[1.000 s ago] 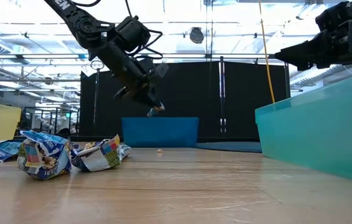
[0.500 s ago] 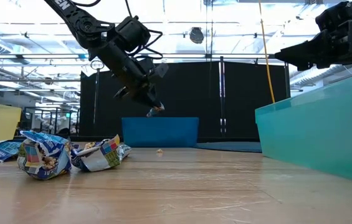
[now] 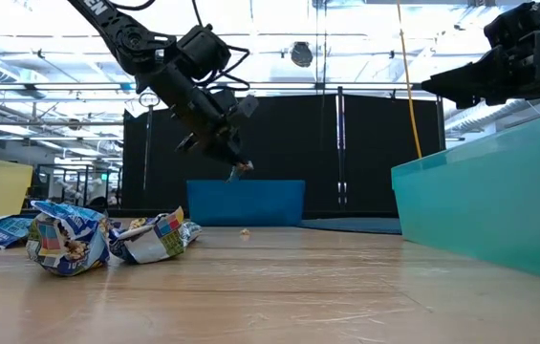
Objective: Pick and place Granola Bars by type
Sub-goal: Put the red granola bar into the blue bin
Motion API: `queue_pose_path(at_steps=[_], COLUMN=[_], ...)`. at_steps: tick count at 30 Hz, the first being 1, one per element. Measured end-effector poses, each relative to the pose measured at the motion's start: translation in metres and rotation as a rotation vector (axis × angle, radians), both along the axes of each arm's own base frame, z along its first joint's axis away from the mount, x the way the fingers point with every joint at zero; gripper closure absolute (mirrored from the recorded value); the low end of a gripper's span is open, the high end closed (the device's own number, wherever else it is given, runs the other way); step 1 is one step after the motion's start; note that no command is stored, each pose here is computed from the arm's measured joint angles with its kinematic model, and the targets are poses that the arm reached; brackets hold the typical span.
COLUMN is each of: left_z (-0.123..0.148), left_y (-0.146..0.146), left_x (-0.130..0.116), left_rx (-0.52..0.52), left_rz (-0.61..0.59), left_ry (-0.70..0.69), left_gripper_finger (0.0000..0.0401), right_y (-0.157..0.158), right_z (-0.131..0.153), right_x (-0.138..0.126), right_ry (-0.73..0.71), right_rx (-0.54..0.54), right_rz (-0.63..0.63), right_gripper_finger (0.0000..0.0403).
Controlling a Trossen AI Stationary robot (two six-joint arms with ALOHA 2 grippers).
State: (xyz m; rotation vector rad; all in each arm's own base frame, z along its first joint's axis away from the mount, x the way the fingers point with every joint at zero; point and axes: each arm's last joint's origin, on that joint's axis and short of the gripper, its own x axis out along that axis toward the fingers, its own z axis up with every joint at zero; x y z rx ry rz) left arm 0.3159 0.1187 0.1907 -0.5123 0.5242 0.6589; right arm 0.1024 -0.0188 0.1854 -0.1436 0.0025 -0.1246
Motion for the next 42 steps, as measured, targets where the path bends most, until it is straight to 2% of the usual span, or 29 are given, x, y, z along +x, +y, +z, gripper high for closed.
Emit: queue_pose_path(at_steps=[7,33,37,42], left_z=[0.0,-0.0001,-0.0013,-0.003], left_y=[-0.001,-0.0015,-0.0018,-0.0023], left_x=[0.0005,0.0007,-0.0003,-0.0016], left_rx=[-0.022,-0.031,-0.05,-0.071], left_rz=[-0.024,-0.041,-0.029,-0.016], left_ry=[-0.009,-0.012,-0.004,0.009], left_gripper_finger=[0.0336,0.0331,0.0307,0.0257], right_y=[0.0,0.0,0.0,0.0], right_z=[0.0,0.0,0.0,0.0], right_x=[0.0,0.0,0.0,0.0], right_ry=[0.0,0.0,0.0,0.0], right_rx=[0.0,0.0,0.0,0.0], right_rz=[0.0,0.0,0.0,0.0], right_gripper_finger=[0.0277,0.0277,0.0277,0.0277])
